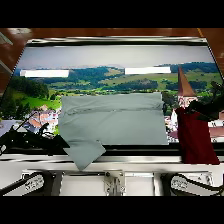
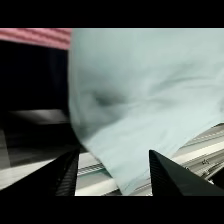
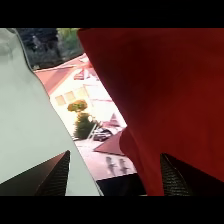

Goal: Fold the shirts.

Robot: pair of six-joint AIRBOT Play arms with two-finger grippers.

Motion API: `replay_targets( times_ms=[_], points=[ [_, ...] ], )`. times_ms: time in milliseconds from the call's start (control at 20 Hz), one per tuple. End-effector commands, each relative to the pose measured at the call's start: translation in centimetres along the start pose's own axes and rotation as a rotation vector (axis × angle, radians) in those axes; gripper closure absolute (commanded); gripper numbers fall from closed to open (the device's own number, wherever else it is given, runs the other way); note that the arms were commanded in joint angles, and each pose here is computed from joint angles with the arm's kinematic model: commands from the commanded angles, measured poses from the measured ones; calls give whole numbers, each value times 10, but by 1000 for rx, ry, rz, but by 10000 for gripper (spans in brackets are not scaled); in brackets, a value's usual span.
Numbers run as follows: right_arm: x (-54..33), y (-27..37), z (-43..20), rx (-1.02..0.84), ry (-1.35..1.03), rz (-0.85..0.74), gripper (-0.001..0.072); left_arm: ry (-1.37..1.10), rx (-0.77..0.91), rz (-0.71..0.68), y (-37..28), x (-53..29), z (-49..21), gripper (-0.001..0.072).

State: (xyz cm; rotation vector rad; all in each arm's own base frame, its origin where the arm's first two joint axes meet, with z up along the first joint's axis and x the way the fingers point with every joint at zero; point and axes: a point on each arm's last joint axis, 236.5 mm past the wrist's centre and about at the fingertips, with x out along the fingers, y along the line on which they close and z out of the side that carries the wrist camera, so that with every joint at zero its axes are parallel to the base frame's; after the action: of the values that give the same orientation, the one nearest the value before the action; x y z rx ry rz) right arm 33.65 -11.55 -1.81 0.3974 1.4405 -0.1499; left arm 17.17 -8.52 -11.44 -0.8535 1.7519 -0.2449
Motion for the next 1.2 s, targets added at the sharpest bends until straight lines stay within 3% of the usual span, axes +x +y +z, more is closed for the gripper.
replay_targets(
  times_ms=[0,200,250,300,500,650,1150],
  points=[
    [7,-3,-2,5,24,-4,35,-10,-1,-7,-8,9,3,223],
    [18,-3,-15,9,94,6,35,-14,32,34,-7,21,1,311],
    [23,-3,-25,4,139,12,35,-3,34,37,-6,24,-3,392],
    [29,-1,-38,-9,196,25,35,4,31,37,-5,25,-5,404],
    [57,12,-100,-34,395,119,35,28,57,31,-5,26,-12,655],
    [75,37,-120,-25,414,243,34,44,108,31,-7,23,-14,670],
    [98,38,-135,20,407,246,36,-22,167,30,-19,9,-3,670]
  ],
)
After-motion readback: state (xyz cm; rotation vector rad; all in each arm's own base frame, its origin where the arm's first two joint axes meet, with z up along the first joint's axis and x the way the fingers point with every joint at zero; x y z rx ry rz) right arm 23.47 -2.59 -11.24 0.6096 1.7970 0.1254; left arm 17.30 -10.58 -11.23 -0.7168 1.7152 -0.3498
